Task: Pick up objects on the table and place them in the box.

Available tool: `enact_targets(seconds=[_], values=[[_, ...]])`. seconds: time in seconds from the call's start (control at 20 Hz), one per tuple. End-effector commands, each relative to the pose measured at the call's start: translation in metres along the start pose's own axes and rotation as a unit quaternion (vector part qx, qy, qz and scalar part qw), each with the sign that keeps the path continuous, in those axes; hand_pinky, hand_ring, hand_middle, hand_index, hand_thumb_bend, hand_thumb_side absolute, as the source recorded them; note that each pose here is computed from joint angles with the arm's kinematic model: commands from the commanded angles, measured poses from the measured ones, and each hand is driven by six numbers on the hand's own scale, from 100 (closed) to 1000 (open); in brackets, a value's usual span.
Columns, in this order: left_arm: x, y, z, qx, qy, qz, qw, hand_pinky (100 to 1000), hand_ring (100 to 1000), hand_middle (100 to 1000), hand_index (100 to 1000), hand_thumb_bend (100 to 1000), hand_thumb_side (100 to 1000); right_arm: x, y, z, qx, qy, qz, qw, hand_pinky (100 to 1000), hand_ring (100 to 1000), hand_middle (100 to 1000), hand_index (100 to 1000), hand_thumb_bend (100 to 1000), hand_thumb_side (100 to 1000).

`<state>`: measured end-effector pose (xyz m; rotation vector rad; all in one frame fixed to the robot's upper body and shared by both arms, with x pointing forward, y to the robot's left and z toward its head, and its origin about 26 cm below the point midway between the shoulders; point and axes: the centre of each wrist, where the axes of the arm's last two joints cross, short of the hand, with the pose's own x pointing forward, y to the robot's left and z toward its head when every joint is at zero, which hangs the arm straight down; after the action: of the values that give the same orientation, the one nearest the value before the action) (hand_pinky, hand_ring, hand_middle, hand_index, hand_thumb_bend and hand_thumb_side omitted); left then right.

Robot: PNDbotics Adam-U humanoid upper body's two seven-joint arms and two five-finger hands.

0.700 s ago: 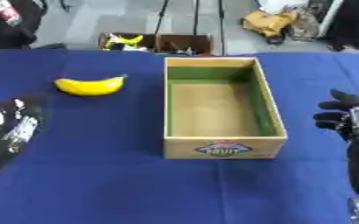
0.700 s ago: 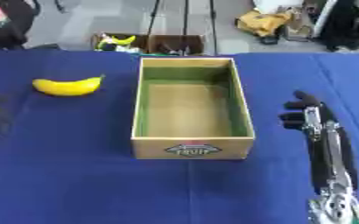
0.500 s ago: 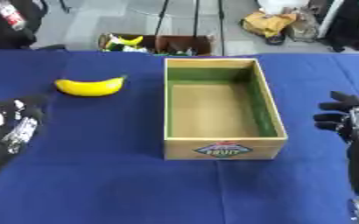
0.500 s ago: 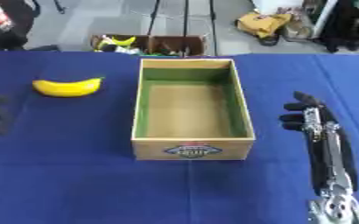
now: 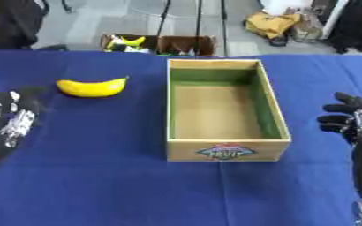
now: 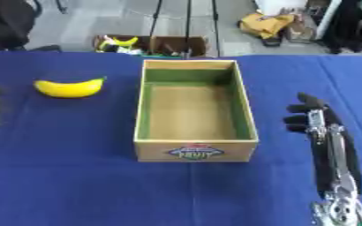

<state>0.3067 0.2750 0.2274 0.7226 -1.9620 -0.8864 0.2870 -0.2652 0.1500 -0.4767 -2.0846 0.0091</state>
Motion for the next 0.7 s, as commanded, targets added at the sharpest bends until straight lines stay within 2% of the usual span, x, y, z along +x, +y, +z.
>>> enact_targets(seconds=[0.05, 0.55, 0.7], values=[[0.007, 0.019, -0.003, 0.014, -0.014, -0.044, 0.999, 282, 528, 670, 877, 100, 1000, 0.007, -0.004, -0.002, 0.002, -0.014, 0.003, 1.0, 645, 642, 655, 853, 100, 1000], [0.008, 0.047, -0.027, -0.006, -0.037, -0.105, 0.994, 270, 509, 722, 884, 100, 999, 0.006, -0.004, -0.002, 0.008, -0.013, 0.007, 1.0, 646, 642, 655, 849, 100, 1000], [0.003, 0.055, -0.037, -0.016, -0.037, -0.122, 0.992, 264, 489, 697, 883, 100, 958, 0.005, -0.005, -0.001, 0.01, -0.012, 0.009, 1.0, 646, 642, 655, 850, 100, 1000]])
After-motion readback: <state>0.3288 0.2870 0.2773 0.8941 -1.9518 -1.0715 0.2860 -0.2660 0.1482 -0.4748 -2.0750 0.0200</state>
